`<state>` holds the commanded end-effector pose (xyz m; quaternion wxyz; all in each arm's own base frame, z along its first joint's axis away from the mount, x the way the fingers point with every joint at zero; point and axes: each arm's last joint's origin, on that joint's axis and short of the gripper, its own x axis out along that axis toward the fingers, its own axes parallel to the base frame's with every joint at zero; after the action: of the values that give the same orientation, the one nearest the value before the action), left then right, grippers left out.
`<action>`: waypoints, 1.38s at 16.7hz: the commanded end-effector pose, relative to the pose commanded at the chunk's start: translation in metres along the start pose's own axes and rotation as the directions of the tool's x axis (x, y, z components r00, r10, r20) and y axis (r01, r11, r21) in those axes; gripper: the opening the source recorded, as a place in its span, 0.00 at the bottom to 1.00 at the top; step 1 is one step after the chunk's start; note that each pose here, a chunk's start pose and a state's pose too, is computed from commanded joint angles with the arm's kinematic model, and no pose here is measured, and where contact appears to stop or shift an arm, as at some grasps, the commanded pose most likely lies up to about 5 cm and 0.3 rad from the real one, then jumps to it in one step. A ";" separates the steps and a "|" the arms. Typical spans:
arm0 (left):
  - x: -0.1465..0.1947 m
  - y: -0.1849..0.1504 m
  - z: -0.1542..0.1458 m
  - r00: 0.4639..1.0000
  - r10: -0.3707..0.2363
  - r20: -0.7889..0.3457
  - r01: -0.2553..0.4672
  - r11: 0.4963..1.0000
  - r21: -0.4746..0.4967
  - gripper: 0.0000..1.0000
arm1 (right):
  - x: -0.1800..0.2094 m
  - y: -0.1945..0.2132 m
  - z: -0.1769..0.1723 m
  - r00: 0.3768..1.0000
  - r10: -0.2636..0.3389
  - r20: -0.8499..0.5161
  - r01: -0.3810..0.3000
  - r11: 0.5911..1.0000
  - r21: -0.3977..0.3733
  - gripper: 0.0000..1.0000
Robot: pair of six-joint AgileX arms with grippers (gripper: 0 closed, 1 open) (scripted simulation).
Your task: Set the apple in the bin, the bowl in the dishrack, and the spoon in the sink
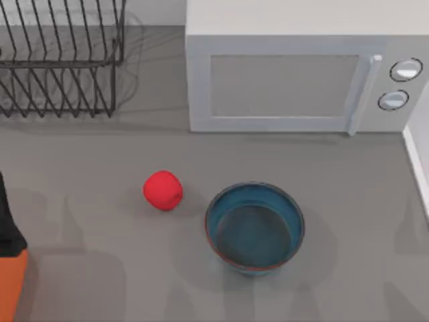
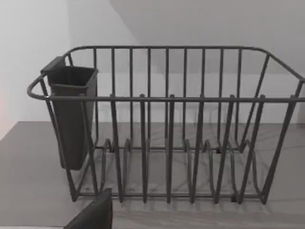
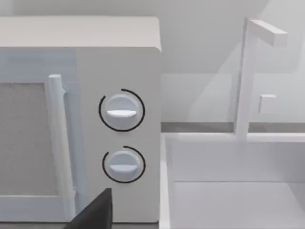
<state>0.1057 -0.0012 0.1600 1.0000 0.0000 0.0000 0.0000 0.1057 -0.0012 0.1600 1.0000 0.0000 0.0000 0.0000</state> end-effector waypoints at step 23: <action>0.172 -0.107 0.093 0.412 -0.167 -0.896 0.510 0.857 0.074 1.00 | 0.000 0.000 0.000 1.000 0.000 0.000 0.000 1.000 0.000 1.00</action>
<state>0.2775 -0.1078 0.2533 0.8226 0.1707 0.5018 -0.2058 0.1057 -0.0012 0.1600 1.0000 0.0000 0.0000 0.0000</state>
